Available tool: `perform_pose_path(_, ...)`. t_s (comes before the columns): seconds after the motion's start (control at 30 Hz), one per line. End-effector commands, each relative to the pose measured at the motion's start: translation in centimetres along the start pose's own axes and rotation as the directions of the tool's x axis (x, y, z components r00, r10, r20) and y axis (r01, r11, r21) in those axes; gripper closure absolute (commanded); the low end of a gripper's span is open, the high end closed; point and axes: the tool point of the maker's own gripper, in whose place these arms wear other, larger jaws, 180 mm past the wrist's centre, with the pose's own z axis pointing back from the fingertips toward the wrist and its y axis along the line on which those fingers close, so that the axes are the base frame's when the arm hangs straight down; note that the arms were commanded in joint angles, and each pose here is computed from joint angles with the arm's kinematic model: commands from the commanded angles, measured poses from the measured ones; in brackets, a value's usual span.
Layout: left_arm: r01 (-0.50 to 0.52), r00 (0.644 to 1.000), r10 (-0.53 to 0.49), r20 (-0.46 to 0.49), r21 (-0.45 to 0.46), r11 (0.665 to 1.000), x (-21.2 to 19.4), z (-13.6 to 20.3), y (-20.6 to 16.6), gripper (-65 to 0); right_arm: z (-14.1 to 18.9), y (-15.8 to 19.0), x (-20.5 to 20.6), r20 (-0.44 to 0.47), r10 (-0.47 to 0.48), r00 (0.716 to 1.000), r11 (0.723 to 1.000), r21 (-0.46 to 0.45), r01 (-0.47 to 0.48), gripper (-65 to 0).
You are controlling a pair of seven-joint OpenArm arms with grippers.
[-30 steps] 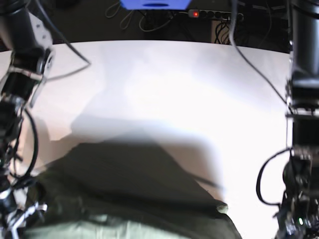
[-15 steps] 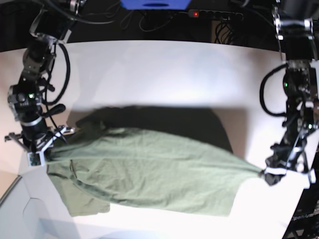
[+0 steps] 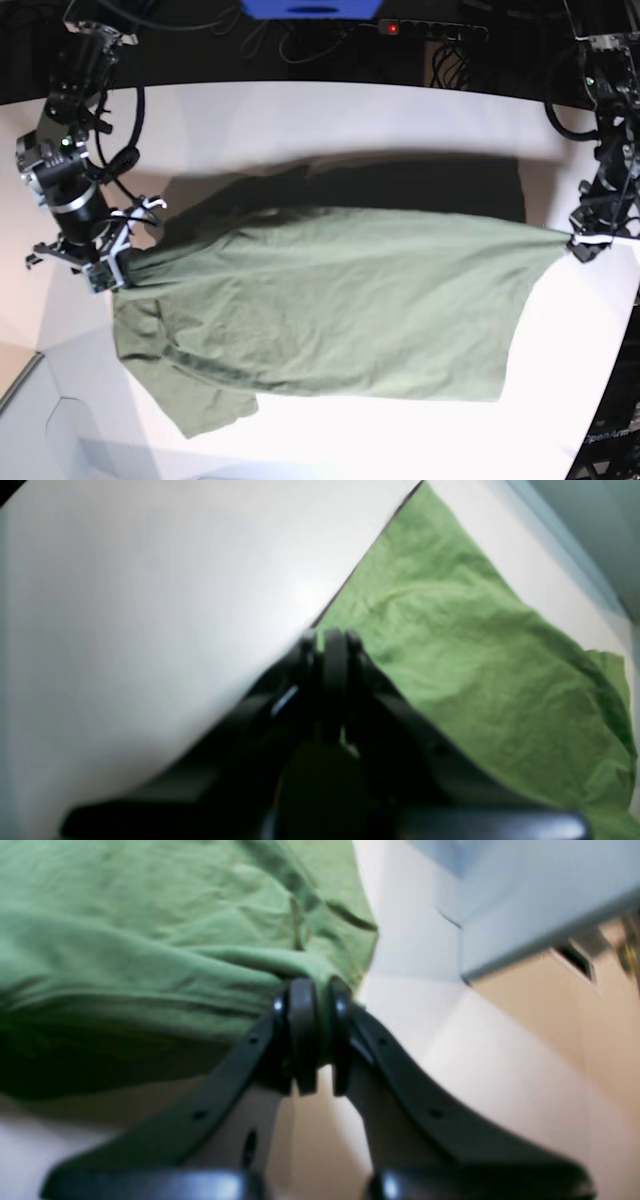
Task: Layout the t-shirt on the table in an organized manner, then fold the t-shirt properly
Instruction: 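Lower the shirt onto the table with both grippers, laying it flat, then drag the held shirt corner with the right gripper to straighten it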
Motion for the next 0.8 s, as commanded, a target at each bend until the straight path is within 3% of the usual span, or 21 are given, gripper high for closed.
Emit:
perform_pose_path(0.0,0.003,0.999,-0.003,0.034,-0.007,1.0,1.2,0.3,-0.2,-0.1,0.2,-0.7,1.2,0.04,0.019,0.999,1.0,-0.016,-0.018,0.0)
perform_pose_path(0.23,-0.005,1.0,0.005,0.007,0.011,1.0,-0.3,0.7,0.6,-0.1,-3.4,2.5,-0.8,-0.024,0.102,0.995,0.985,0.143,-0.097,-1.0)
perform_pose_path(0.37,-0.014,1.0,0.014,0.005,0.011,1.0,-0.6,0.7,0.6,-0.1,-5.6,2.9,-1.5,-0.06,0.106,0.993,0.978,0.187,-0.093,-14.4)
perform_pose_path(0.47,-0.016,1.0,0.016,0.003,0.011,1.0,-0.7,0.7,0.6,-0.1,-6.1,1.9,-0.5,-0.044,0.098,0.994,0.982,0.164,-0.089,-30.7)
perform_pose_path(0.57,-0.016,1.0,0.016,0.004,0.011,1.0,-0.7,0.7,0.6,-0.1,-4.9,0.5,0.5,-0.012,0.111,0.994,0.987,0.116,-0.109,-41.5)
perform_pose_path(0.7,-0.016,1.0,0.016,0.006,0.011,1.0,-0.6,0.7,0.6,-0.1,-2.6,-1.9,-0.5,-0.025,0.085,0.996,0.996,0.03,-0.084,-44.8)
perform_pose_path(0.77,-0.018,1.0,0.018,0.005,0.009,1.0,-0.6,0.7,0.5,-0.1,-1.0,-2.7,-2.9,-0.075,0.055,0.996,0.998,-0.005,-0.056,-44.8)
